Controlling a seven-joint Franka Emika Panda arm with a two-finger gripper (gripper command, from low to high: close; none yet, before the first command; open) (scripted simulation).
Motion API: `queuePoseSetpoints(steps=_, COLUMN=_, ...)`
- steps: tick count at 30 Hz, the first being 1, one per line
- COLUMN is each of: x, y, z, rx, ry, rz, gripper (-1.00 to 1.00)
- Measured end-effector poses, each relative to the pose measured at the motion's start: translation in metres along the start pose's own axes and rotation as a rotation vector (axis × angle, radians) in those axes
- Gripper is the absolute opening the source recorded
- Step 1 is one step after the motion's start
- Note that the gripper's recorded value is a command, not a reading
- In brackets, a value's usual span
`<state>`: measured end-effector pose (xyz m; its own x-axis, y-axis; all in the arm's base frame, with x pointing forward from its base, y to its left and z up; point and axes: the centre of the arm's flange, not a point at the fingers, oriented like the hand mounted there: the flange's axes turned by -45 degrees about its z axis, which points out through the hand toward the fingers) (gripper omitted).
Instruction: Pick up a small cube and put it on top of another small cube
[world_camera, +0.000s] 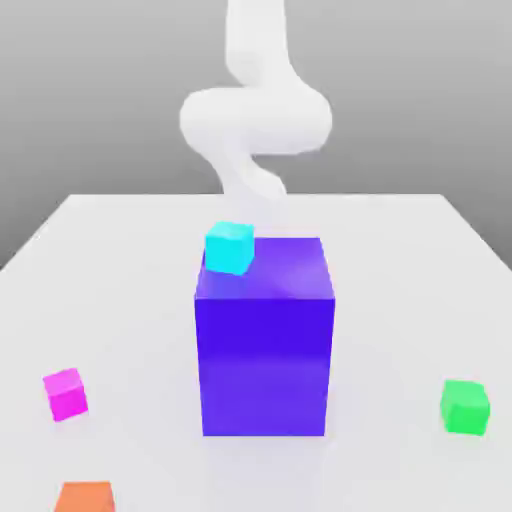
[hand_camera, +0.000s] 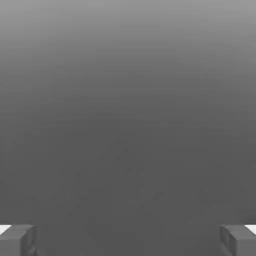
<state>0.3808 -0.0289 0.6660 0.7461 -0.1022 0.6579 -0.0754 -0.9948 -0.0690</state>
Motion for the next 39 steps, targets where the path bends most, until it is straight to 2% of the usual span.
queuePoseSetpoints(steps=6, x=-0.034, y=0.077, z=0.127, rx=-0.037, ry=-0.180, rz=0.227, gripper=0.00)
queuePoseSetpoints(steps=12, x=-0.106, y=0.153, z=0.225, rx=-0.116, ry=-0.342, rz=0.456, gripper=0.00)
queuePoseSetpoints(steps=17, x=-0.191, y=0.214, z=0.281, rx=-0.218, ry=-0.467, rz=0.649, gripper=0.00)
queuePoseSetpoints(steps=23, x=-0.311, y=0.274, z=0.313, rx=-0.379, ry=-0.606, rz=0.868, gripper=0.00)
queuePoseSetpoints(steps=29, x=-0.361, y=0.284, z=0.354, rx=-0.409, ry=-0.626, rz=0.891, gripper=0.00)
queuePoseSetpoints(steps=30, x=-0.368, y=0.285, z=0.361, rx=-0.408, ry=-0.628, rz=0.892, gripper=-1.00)
queuePoseSetpoints(steps=39, x=-0.359, y=0.284, z=0.352, rx=-0.409, ry=-0.627, rz=0.891, gripper=-1.00)
